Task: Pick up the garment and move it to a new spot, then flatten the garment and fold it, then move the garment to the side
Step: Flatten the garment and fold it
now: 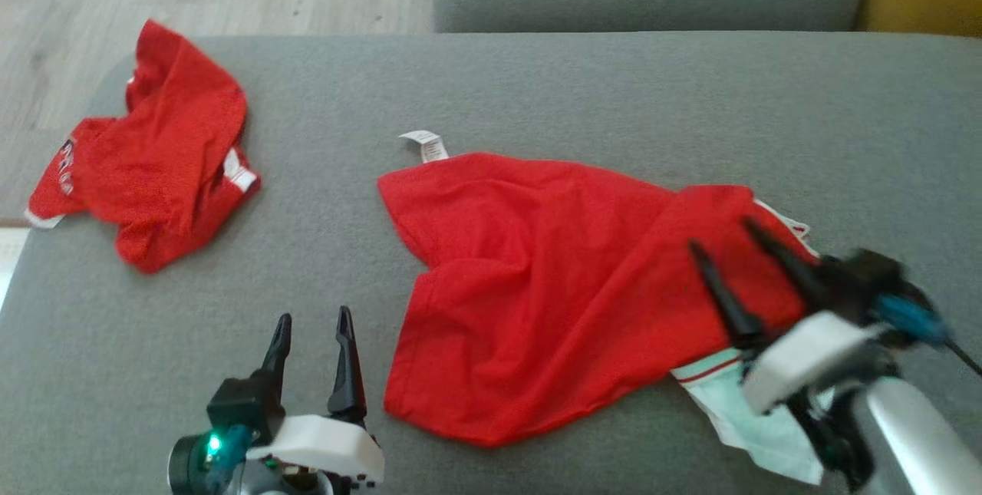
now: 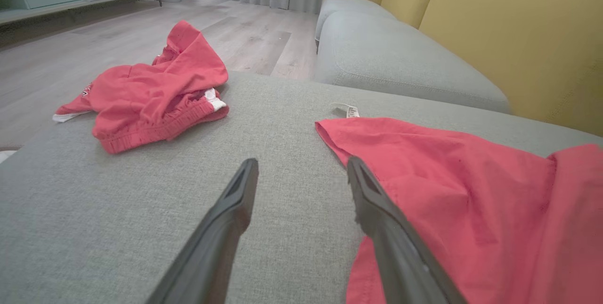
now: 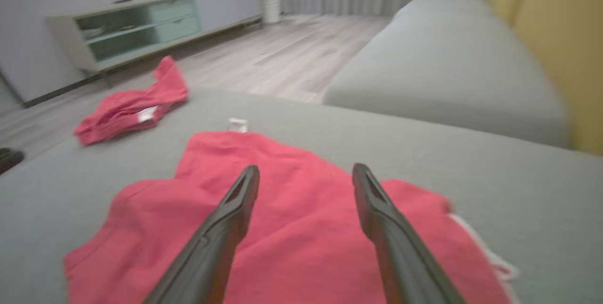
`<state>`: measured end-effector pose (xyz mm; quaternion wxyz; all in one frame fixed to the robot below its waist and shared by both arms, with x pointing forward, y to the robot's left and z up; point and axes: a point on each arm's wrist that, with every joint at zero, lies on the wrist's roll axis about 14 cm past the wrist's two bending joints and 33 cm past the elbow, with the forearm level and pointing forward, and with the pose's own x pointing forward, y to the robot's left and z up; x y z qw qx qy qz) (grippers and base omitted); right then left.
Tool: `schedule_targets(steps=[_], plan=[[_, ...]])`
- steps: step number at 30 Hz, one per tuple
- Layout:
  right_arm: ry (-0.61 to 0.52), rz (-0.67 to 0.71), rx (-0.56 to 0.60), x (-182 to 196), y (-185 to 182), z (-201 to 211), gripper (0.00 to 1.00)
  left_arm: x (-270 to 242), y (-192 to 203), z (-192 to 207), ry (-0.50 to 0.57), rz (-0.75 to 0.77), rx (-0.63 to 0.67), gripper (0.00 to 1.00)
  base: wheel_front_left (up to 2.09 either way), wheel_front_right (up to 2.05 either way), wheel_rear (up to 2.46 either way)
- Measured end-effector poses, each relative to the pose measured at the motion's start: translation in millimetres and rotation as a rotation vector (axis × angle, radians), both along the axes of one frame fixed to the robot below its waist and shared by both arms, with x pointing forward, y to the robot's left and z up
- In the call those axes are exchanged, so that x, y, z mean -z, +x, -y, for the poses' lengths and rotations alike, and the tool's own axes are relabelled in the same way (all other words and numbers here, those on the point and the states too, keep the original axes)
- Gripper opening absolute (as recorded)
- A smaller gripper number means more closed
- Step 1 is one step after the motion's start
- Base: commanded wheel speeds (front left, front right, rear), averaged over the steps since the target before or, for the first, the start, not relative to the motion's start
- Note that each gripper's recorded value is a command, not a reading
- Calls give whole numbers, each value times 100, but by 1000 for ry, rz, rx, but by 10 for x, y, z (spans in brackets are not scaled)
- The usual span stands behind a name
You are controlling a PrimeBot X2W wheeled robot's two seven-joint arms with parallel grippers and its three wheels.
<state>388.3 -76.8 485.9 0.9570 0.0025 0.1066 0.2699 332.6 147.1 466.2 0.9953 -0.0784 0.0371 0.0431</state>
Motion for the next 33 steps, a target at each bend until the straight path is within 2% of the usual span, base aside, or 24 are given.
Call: schedule_targets(steps=[6,11,17,24,33], plan=[[-9,118,283,-51,-125,680,100,-38,-20,88,8,16,38,100,0,0,0],[-29,123,424,102,-393,969,100,-6,-84,78,9,7,39,100,0,0,0],[-45,161,532,167,-598,1236,100,61,-194,101,27,-10,66,100,0,0,0],[-40,106,549,376,-769,1274,100,14,-275,6,49,11,57,100,0,0,0],[-16,122,494,324,-755,1080,100,48,-433,-99,58,5,39,100,0,0,0]])
